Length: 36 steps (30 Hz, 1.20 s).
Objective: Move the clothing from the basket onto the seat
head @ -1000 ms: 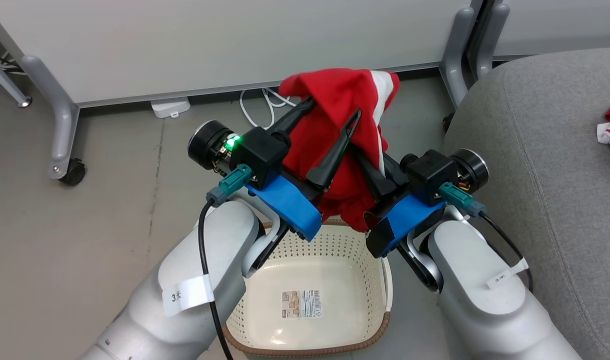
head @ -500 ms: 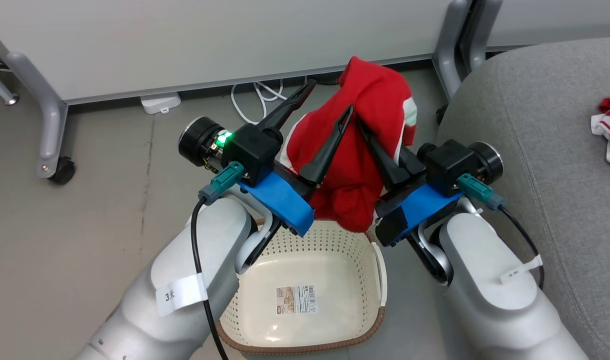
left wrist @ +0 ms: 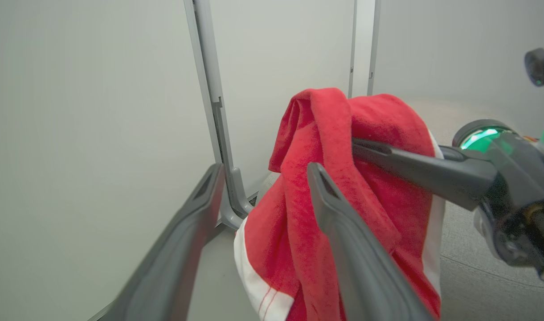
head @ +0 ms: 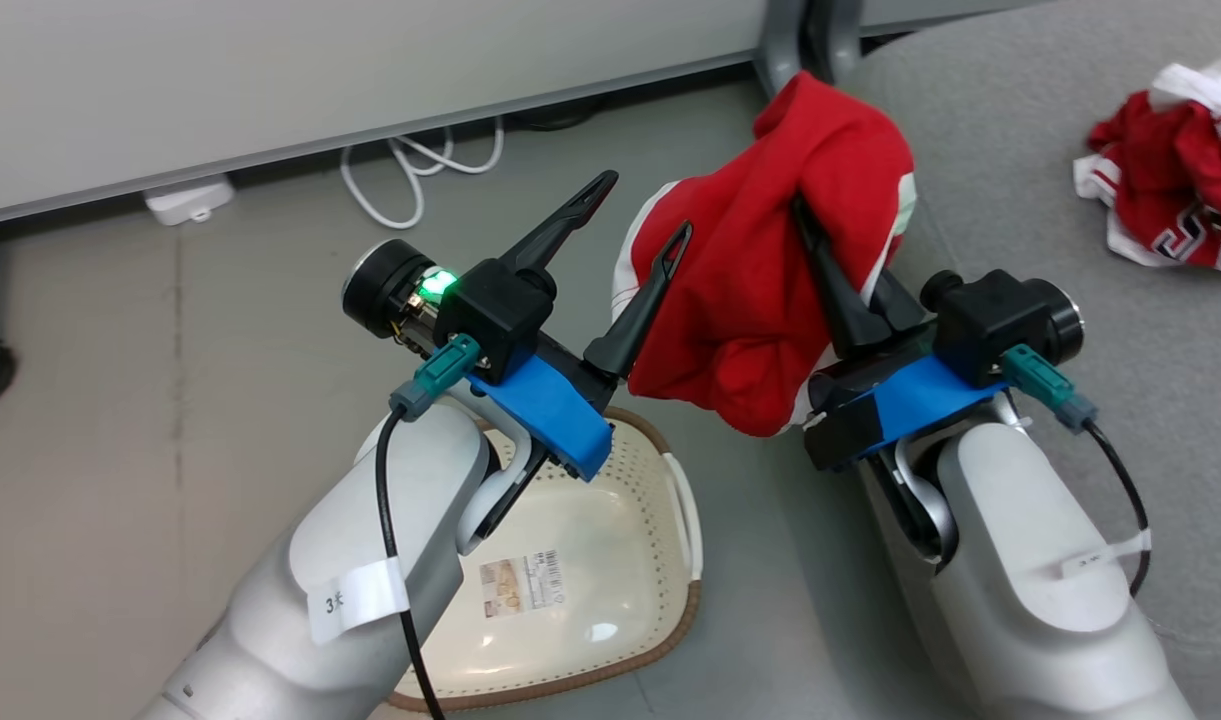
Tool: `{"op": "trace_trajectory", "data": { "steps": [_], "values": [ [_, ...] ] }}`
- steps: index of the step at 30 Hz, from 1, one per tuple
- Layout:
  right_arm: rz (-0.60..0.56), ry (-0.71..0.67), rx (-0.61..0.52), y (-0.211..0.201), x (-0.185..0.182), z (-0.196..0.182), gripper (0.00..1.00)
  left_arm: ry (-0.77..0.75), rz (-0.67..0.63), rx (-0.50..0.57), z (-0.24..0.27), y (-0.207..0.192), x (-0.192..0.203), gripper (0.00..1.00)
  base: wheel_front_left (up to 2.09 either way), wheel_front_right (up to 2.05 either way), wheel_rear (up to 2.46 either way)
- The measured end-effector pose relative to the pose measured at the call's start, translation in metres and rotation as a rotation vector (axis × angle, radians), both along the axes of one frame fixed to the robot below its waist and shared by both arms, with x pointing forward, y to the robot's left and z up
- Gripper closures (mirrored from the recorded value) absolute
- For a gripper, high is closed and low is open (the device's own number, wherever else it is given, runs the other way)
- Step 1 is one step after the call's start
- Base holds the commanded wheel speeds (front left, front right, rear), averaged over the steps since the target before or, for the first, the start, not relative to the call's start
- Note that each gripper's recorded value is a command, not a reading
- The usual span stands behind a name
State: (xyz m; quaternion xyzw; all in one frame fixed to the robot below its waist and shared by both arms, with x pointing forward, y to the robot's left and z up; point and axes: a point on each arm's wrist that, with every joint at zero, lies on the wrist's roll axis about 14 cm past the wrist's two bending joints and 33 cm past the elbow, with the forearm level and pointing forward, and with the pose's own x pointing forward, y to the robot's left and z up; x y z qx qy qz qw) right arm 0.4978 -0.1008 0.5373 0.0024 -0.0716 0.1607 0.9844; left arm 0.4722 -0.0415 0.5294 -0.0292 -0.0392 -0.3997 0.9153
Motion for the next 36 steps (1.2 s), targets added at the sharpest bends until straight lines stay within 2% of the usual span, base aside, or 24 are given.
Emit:
{"op": "trace_trajectory", "data": {
  "steps": [8,19,28,36],
  "values": [
    [-0.197,-0.006,0.005,-0.073,-0.017,-0.001,1.00,0.027,-0.122,0.000,-0.016,-0.042,-0.009,0.00,0.00,0.00,0.00],
    [-0.411,0.028,-0.013,-0.147,-0.059,-0.015,1.00,0.060,-0.266,-0.003,-0.034,-0.087,-0.029,0.00,0.00,0.00,0.00],
    [-0.490,0.057,0.003,-0.169,-0.087,-0.024,1.00,0.070,-0.317,-0.006,-0.037,-0.103,-0.039,0.00,0.00,0.00,0.00],
    [-0.500,0.052,0.041,-0.171,-0.088,-0.023,1.00,0.079,-0.322,-0.006,-0.040,-0.103,-0.040,0.00,0.00,0.00,0.00]
  ]
}}
